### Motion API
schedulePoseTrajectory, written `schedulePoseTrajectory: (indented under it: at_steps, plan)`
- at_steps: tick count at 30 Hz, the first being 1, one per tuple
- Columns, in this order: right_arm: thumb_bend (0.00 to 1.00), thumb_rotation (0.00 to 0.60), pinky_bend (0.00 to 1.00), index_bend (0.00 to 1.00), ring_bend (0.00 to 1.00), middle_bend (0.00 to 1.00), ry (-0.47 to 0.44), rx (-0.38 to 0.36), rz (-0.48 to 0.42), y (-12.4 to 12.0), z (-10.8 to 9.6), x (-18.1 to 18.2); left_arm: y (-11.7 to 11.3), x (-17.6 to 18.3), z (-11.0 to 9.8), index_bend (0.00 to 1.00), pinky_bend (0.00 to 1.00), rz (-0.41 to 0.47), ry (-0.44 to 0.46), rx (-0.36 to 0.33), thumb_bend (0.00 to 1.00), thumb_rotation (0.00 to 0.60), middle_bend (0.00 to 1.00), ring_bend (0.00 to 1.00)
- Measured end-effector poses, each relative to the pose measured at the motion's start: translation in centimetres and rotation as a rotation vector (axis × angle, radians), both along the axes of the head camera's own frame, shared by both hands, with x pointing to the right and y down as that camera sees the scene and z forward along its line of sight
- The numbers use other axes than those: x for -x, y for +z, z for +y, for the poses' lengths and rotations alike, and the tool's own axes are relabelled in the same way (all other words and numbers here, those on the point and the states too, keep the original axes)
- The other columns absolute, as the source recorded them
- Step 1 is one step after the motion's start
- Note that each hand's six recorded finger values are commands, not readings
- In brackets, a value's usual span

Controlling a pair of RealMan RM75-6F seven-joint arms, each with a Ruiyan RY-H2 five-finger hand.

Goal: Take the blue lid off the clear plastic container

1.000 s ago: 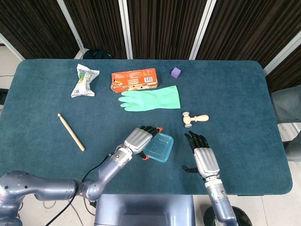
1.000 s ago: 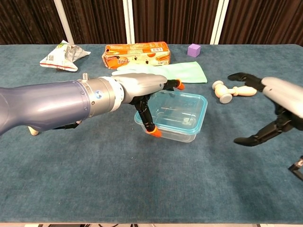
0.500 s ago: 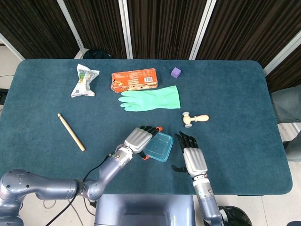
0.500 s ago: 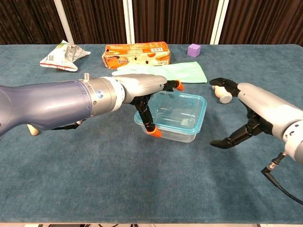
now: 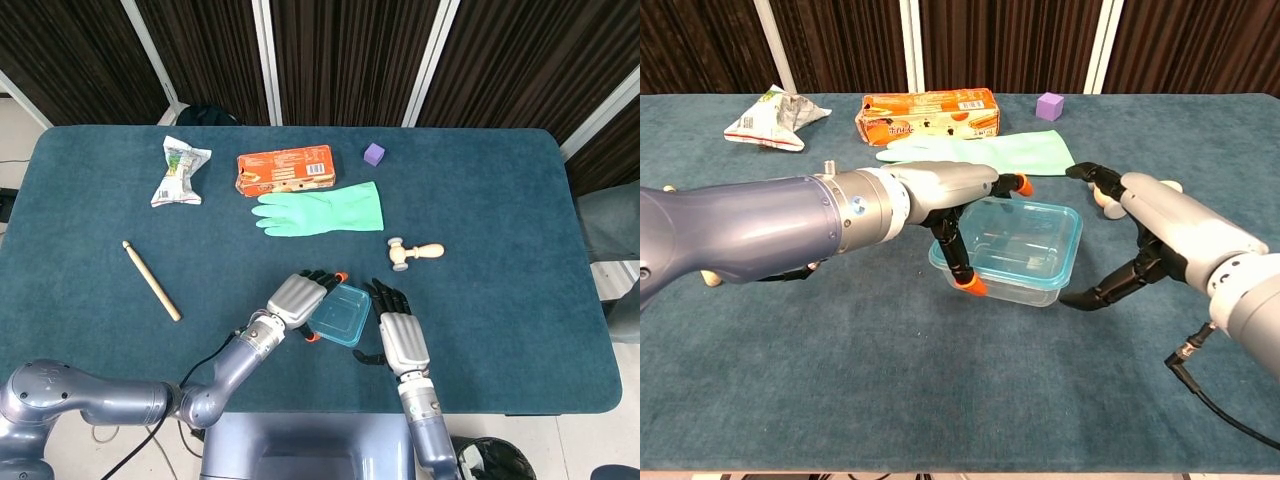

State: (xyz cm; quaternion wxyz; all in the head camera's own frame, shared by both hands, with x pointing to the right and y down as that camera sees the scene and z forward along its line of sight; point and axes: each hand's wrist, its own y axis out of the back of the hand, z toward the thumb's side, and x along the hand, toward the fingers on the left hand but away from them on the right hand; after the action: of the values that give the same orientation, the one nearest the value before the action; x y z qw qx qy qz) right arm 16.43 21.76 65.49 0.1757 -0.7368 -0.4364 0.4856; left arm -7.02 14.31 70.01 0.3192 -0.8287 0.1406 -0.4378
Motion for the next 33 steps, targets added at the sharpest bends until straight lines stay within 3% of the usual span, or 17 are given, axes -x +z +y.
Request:
schedulePoseTrajectory:
  at_steps: [33]
  plan:
    - [0.20, 0.600, 0.00, 0.00, 0.00, 0.00, 0.045, 0.011, -0.015, 0.25, -0.33, 0.13, 0.02, -0.18, 0.50, 0.09, 0.37, -0.013, 0.026, -0.001, 0.15, 0.600, 0.23, 0.18]
